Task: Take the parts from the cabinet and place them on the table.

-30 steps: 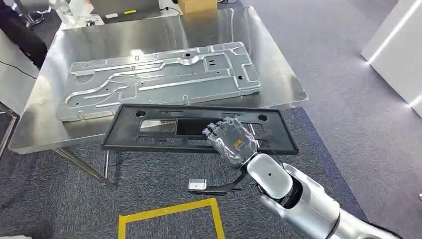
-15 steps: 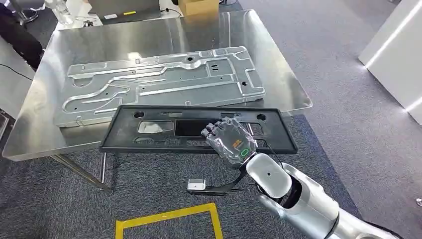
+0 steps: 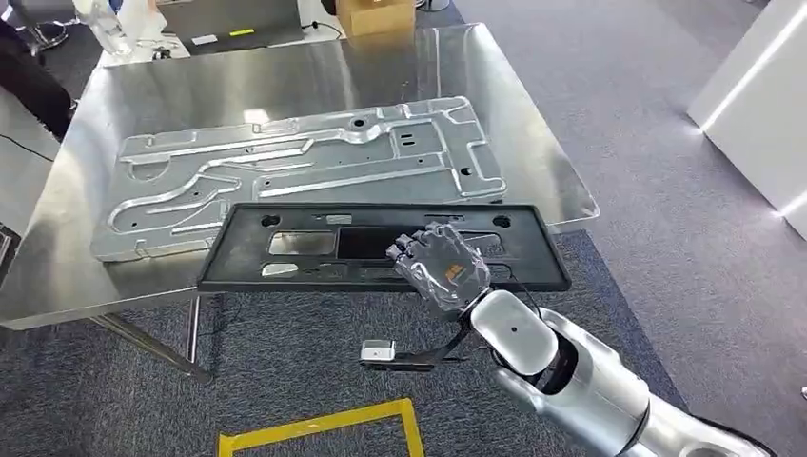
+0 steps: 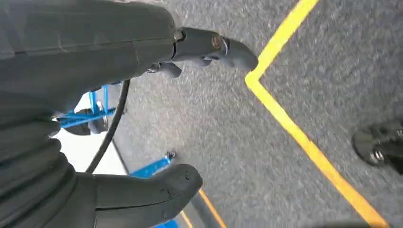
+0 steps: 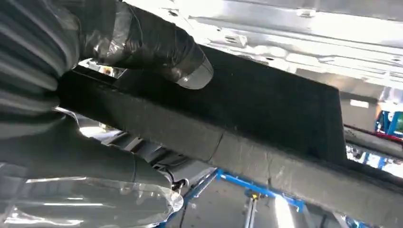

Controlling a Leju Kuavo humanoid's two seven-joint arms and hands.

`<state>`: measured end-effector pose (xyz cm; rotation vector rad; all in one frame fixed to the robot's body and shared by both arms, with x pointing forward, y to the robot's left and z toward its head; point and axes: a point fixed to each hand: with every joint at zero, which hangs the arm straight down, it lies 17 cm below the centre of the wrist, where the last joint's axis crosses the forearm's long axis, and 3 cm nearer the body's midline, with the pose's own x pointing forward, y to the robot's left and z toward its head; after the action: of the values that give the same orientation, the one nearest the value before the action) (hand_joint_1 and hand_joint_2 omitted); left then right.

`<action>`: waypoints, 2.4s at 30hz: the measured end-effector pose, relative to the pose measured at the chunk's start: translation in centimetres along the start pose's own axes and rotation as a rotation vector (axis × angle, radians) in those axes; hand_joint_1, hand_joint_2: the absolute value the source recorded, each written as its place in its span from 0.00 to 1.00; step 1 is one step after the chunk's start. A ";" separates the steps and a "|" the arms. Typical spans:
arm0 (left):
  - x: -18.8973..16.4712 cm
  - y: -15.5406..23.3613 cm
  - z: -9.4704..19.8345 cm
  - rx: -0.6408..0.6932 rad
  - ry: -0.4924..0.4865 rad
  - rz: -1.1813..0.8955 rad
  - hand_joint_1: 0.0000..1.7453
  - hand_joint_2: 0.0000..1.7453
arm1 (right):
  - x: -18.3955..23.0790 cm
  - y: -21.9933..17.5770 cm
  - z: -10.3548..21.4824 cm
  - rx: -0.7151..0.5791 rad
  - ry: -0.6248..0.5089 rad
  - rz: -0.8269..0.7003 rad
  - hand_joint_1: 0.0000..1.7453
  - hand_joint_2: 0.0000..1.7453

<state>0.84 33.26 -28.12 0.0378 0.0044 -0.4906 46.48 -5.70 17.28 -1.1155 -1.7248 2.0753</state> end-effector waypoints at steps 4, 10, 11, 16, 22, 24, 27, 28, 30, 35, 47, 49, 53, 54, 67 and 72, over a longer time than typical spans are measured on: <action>0.1 0.0 0.0 0.001 -0.002 0.000 0.00 1.00 | -0.3 -0.3 -0.3 0.005 -0.014 0.025 1.00 1.00; -0.5 -0.2 0.0 -0.003 0.005 -0.001 0.00 1.00 | 0.4 0.1 -0.3 0.017 -0.036 0.031 1.00 1.00; -0.5 -0.2 0.0 -0.003 0.005 -0.001 0.00 1.00 | 0.3 0.0 -0.4 0.015 -0.036 0.036 1.00 1.00; -0.2 -0.1 0.0 -0.001 0.001 -0.002 0.00 1.00 | 0.2 -0.1 -0.5 0.014 -0.038 0.041 1.00 1.00; -0.2 -0.1 0.0 -0.002 0.002 -0.001 0.00 1.00 | 0.5 0.3 -0.5 0.030 -0.052 0.053 1.00 1.00; -0.3 -0.2 0.0 -0.004 0.003 -0.001 0.00 1.00 | 0.6 0.4 -0.5 0.038 -0.059 0.056 1.00 1.00; 0.0 -0.3 0.0 -0.009 -0.001 -0.001 0.00 1.00 | 0.2 0.2 -0.7 0.039 -0.063 0.068 1.00 1.00; 0.0 -0.3 0.0 -0.008 -0.002 -0.001 0.00 1.00 | 0.3 0.2 -0.7 0.040 -0.069 0.071 1.00 1.00; 0.1 -0.3 0.0 -0.009 -0.003 -0.001 0.00 1.00 | 0.4 0.3 -0.7 0.047 -0.075 0.069 1.00 1.00; 0.1 -0.1 0.0 -0.007 -0.003 0.005 0.00 1.00 | 0.2 0.0 -0.9 0.050 -0.080 0.070 1.00 1.00; -0.2 -0.2 0.0 -0.012 0.002 0.011 0.00 1.00 | 0.3 -0.2 -1.1 0.055 -0.097 0.069 1.00 1.00; -0.2 -0.2 0.0 -0.012 0.002 0.011 0.00 1.00 | 0.0 -0.3 -1.1 0.056 -0.092 0.072 1.00 1.00; -0.3 -0.2 0.0 -0.012 0.002 0.011 0.00 1.00 | 0.0 0.5 -0.9 0.075 -0.091 0.065 1.00 1.00; -0.3 -0.3 0.0 -0.012 0.003 0.011 0.00 1.00 | 0.0 0.5 -0.9 0.076 -0.091 0.065 1.00 1.00; 0.0 -0.1 0.0 -0.011 -0.001 0.011 0.00 1.00 | -0.7 0.3 -0.9 0.074 -0.083 0.075 1.00 1.00; -0.4 -0.1 0.0 -0.009 0.004 0.001 0.00 1.00 | -1.0 1.1 -0.9 0.097 -0.069 0.070 1.00 1.00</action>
<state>0.47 33.33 -28.09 0.0297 0.0106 -0.4896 48.09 -5.92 16.65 -1.1031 -1.6172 2.2386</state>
